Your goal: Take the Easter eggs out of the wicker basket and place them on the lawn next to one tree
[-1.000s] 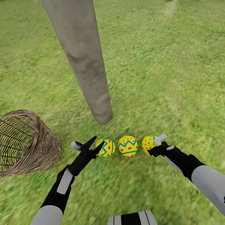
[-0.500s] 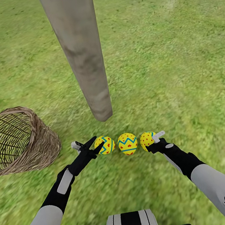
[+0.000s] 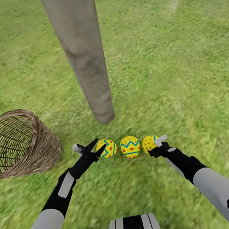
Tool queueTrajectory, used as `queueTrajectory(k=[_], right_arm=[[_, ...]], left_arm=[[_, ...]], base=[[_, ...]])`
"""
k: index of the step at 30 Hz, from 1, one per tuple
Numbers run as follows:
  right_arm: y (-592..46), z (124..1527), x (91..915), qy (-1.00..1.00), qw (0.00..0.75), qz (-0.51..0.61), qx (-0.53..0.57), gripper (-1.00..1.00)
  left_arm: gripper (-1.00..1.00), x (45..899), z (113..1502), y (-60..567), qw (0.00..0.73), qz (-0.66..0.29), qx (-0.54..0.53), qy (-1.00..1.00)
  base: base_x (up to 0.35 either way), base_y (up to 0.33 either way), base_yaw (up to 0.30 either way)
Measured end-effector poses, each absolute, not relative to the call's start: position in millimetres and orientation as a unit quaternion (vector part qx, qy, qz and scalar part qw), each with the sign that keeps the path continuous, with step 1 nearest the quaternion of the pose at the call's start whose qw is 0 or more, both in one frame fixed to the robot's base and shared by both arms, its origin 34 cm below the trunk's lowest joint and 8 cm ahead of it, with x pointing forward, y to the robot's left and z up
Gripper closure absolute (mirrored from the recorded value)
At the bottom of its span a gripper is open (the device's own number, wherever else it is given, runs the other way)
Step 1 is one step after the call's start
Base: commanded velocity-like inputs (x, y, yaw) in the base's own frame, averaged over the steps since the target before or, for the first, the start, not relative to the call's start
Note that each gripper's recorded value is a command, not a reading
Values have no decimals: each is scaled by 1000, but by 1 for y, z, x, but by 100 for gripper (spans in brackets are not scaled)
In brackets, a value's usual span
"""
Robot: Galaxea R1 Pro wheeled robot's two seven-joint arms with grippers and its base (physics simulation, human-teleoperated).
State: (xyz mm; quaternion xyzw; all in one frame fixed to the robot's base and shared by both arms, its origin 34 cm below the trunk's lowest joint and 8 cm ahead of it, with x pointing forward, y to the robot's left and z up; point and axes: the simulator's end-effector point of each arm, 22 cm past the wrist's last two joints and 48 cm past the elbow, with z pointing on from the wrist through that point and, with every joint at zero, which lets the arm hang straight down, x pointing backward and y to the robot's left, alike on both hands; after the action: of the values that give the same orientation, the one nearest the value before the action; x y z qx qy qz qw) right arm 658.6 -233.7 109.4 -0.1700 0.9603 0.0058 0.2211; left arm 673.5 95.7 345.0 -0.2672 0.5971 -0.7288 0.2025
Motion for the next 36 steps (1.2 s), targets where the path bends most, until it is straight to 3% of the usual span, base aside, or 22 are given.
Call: queueTrajectory(k=[28,36], right_arm=[[-222,204,722,938,308,14,-159,-100],[-227,219,725,936,315,8,-158,-100]], left_arm=[[-100,689,416,105,238,-739,-224,590],[-100,701,415,155,258,-692,-211,641]], base=[[0,0,0],[-136,0,0]])
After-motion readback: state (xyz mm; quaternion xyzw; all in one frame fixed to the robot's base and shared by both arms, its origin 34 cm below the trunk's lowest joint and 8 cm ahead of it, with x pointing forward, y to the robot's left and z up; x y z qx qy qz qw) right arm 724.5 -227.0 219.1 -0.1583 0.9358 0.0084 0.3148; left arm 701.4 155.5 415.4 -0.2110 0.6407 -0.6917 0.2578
